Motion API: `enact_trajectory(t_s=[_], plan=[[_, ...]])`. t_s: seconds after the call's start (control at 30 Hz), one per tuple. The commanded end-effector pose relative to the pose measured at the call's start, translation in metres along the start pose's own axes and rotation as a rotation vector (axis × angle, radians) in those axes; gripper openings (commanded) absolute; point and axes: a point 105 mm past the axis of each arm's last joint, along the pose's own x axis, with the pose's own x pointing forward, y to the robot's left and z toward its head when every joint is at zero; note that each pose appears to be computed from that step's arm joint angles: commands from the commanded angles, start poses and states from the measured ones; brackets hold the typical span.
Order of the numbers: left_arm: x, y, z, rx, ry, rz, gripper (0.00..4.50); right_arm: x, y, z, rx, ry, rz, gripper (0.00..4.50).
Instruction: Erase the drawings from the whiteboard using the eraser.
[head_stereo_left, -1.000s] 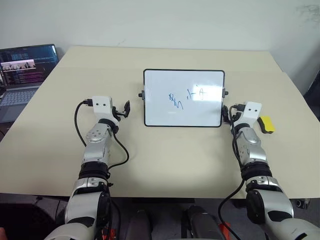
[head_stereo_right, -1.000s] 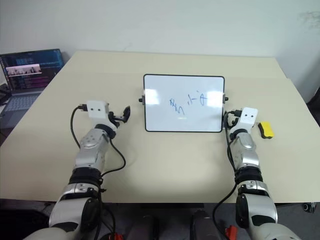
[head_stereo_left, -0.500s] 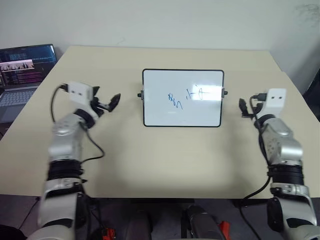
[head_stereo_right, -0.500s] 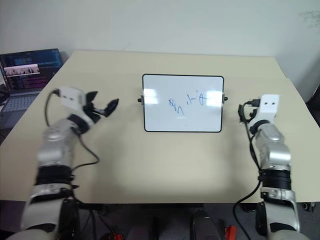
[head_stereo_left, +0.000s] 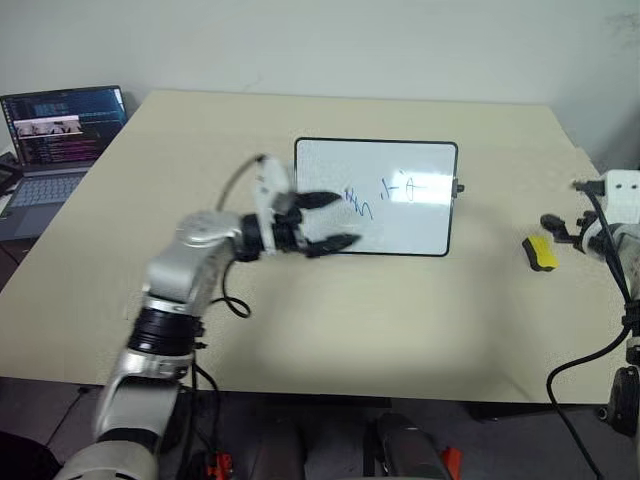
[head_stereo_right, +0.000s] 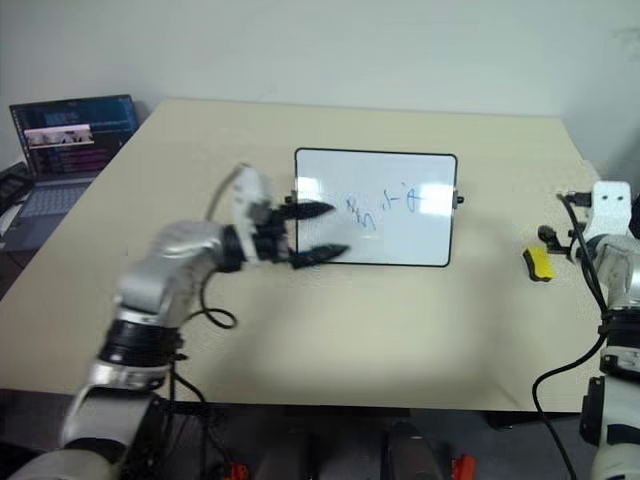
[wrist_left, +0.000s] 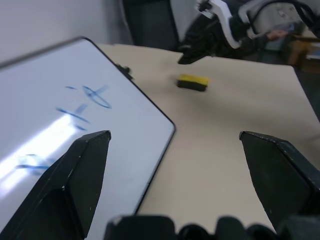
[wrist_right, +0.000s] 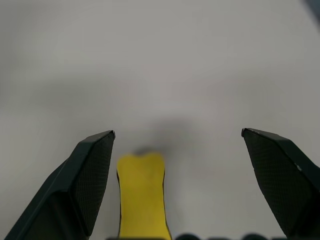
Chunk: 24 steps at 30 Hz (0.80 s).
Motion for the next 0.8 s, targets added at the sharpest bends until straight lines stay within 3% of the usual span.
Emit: enact_trajectory(t_s=[0.03, 0.73, 0.8], plan=[[0.013, -0.004, 0.004, 0.052, -0.022, -0.011, 4.50, -0.003, -0.002, 0.016, -0.037, -0.028, 0.026, 4.45], [0.019, -0.016, -0.015, 0.049, 0.033, -0.044, 4.50, 0.009, 0.008, -0.006, -0.019, 0.074, 0.094, 4.45], [0.018, -0.016, -0.015, 0.049, 0.034, -0.041, 4.50, 0.011, 0.008, -0.007, -0.012, 0.079, 0.092, 4.07]])
